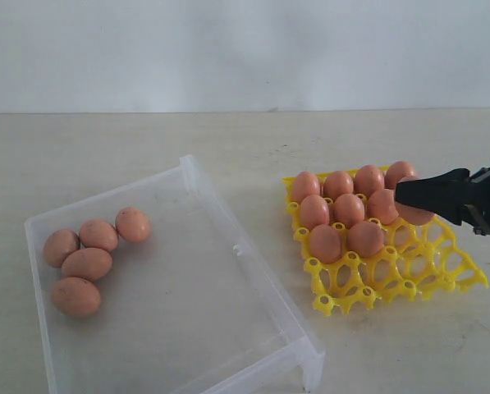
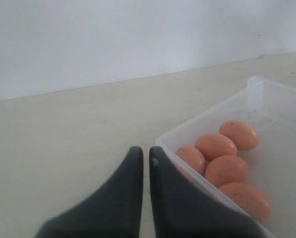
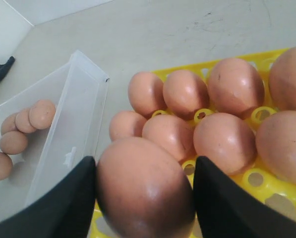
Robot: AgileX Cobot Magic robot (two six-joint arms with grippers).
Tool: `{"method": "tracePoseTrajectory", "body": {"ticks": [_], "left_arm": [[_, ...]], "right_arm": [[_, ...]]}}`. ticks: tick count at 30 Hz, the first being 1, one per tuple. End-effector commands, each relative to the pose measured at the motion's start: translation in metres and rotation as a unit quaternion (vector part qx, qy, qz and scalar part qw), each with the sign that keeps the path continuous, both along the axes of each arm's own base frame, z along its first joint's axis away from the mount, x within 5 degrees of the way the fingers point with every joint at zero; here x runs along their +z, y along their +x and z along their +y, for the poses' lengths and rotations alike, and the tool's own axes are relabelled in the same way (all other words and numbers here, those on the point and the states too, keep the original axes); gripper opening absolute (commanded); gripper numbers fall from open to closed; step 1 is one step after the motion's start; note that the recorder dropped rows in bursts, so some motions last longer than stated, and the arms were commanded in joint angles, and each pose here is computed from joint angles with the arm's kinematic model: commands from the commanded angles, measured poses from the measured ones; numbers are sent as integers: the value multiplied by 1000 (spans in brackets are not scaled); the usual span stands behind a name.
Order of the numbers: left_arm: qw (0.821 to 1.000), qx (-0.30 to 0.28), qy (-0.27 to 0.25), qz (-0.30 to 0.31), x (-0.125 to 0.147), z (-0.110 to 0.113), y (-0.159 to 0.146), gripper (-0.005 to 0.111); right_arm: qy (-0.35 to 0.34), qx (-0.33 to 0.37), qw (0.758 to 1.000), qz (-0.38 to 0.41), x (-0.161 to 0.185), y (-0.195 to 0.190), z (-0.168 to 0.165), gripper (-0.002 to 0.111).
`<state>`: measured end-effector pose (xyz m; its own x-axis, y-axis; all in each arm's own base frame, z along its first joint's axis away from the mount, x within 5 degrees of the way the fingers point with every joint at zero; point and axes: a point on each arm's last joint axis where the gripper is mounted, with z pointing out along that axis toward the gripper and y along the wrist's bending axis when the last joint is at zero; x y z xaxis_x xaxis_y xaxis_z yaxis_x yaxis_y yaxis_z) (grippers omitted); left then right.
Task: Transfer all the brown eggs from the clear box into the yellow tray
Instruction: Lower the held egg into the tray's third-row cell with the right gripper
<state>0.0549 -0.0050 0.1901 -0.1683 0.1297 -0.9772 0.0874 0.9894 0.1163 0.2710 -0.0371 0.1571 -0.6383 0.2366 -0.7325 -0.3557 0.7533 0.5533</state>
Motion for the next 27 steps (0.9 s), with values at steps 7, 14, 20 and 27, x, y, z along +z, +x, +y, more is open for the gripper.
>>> {"method": "tracePoseTrajectory", "body": {"ticks": [7,14,20,27], "left_arm": [[1000,-1,-4,-3,0,0,0,4],[1000,-1,-4,-3,0,0,0,4],[1000,-1,-4,-3,0,0,0,4],[1000,-1,-4,-3,0,0,0,4]], "right_arm": [[0,-5,1000,-7,1,2,-1,0],[-15,-26,1000,4,-2,3,-5,0],[-4,-37,999,8,-6,5,-6,0],[44,-19,998,34,-28,7,-2,0]]}}
